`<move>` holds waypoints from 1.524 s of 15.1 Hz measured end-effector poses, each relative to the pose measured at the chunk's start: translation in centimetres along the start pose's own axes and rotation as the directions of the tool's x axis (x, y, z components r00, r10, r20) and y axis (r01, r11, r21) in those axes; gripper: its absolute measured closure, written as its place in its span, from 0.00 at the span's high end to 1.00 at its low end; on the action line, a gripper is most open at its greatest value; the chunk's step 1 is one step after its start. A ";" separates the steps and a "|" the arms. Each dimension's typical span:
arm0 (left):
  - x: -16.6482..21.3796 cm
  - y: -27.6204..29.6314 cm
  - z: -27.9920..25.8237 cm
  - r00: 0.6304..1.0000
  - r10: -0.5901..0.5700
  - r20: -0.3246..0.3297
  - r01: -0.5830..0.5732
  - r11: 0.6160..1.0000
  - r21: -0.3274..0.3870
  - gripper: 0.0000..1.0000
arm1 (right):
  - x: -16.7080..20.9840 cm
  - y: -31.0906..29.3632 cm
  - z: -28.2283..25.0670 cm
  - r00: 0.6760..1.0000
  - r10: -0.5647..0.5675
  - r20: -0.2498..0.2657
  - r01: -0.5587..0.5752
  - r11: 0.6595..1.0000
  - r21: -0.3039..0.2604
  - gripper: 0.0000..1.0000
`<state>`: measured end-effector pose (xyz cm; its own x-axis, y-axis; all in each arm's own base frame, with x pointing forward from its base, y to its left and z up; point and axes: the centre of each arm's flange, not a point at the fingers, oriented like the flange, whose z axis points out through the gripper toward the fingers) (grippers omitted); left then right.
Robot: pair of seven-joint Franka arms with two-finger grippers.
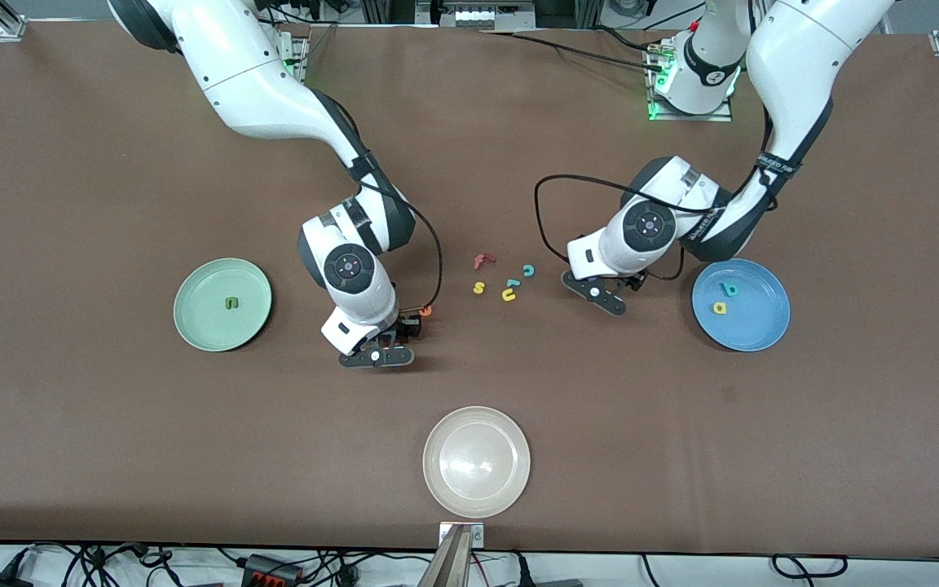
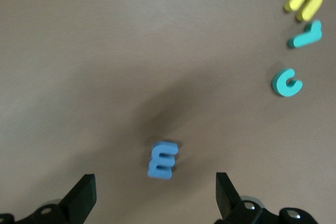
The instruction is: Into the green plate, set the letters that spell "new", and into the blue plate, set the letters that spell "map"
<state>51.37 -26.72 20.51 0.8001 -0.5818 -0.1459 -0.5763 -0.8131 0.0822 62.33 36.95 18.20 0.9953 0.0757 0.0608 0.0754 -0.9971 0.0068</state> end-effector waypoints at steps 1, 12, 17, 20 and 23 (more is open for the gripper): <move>-0.4 0.2 0.8 0.999 0.045 -0.003 -0.045 0.999 0.023 1.00 | 0.0 0.0 0.2 1.000 0.000 0.001 0.000 1.000 0.000 0.58; -0.8 2.9 3.4 0.976 0.219 0.017 -0.220 0.969 0.112 0.78 | 0.5 0.1 -0.2 1.000 0.003 -0.011 -0.003 1.000 0.002 0.26; -0.7 2.3 3.8 0.978 0.207 0.003 -0.206 0.973 0.102 0.42 | 1.5 4.8 -3.9 0.990 -0.048 0.134 0.058 0.996 -0.072 0.26; -0.7 2.1 3.7 0.980 0.200 0.001 -0.199 0.975 0.102 0.27 | 2.4 13.0 -6.8 0.978 -0.097 0.183 0.110 0.992 -0.062 0.26; -0.8 1.2 3.3 0.984 0.178 0.029 -0.180 0.977 0.112 0.27 | 0.8 21.1 -7.5 0.964 -0.118 0.236 0.132 0.990 -0.042 0.26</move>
<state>49.53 -27.16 17.47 0.6796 -0.7164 -0.1579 -0.7260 -0.6877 -0.0043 64.31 16.00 25.91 0.9654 0.1903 -0.1781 0.2031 -0.9775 0.0566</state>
